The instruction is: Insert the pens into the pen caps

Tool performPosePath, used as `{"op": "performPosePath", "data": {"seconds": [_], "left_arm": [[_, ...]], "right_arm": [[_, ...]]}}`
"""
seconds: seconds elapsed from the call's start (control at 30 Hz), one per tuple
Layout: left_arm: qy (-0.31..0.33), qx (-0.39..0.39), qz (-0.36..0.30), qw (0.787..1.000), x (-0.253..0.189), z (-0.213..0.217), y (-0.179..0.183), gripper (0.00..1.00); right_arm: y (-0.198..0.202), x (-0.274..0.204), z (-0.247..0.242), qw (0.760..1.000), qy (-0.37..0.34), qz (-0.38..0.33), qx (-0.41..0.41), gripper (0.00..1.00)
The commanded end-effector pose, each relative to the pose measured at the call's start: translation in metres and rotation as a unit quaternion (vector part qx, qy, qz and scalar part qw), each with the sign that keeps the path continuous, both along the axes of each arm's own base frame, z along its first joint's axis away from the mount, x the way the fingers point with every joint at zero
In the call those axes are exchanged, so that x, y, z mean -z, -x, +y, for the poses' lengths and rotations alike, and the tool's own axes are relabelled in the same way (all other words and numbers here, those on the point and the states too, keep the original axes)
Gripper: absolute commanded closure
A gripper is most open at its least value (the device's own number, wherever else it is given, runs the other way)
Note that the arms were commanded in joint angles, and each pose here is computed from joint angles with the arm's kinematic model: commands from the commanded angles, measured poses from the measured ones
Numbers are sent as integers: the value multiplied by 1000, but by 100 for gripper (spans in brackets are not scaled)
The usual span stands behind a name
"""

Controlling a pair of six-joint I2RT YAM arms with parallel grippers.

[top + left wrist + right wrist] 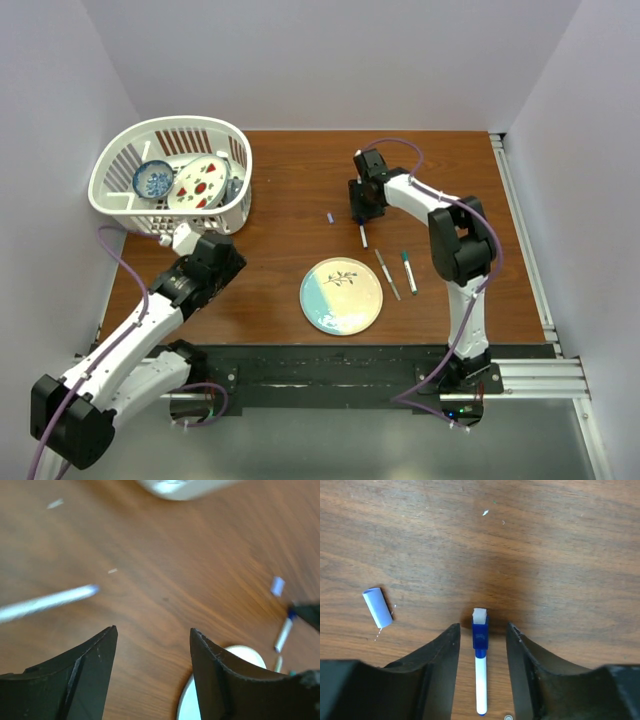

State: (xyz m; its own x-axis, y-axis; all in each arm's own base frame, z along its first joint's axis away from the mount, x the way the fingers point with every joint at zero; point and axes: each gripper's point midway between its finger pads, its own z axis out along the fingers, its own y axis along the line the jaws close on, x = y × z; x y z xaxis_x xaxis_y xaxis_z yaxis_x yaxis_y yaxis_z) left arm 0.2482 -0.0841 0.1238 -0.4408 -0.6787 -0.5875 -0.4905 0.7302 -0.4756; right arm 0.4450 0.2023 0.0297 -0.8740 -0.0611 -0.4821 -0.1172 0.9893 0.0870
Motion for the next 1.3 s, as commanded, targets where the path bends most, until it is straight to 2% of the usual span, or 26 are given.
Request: {"op": "performPosePath", "data": {"seconds": [0.0, 0.2, 0.4, 0.67, 1.03, 1.27], "left_arm": [[58, -223, 46, 972, 7, 41, 22, 36], [149, -301, 26, 942, 4, 43, 23, 32], [176, -364, 22, 915, 11, 60, 21, 30], [220, -400, 98, 885, 42, 70, 18, 32], [226, -433, 146, 860, 76, 72, 31, 35], [203, -461, 163, 848, 92, 83, 32, 40]], "right_arm": [[-4, -58, 0, 998, -26, -59, -9, 49], [17, -86, -6, 995, -48, -89, -16, 41], [32, -108, -8, 991, -72, -115, -21, 39], [44, -125, -12, 987, -81, -137, -25, 38], [48, -129, -13, 985, -84, -146, -29, 38], [47, -127, -13, 985, -82, -145, -32, 37]]}}
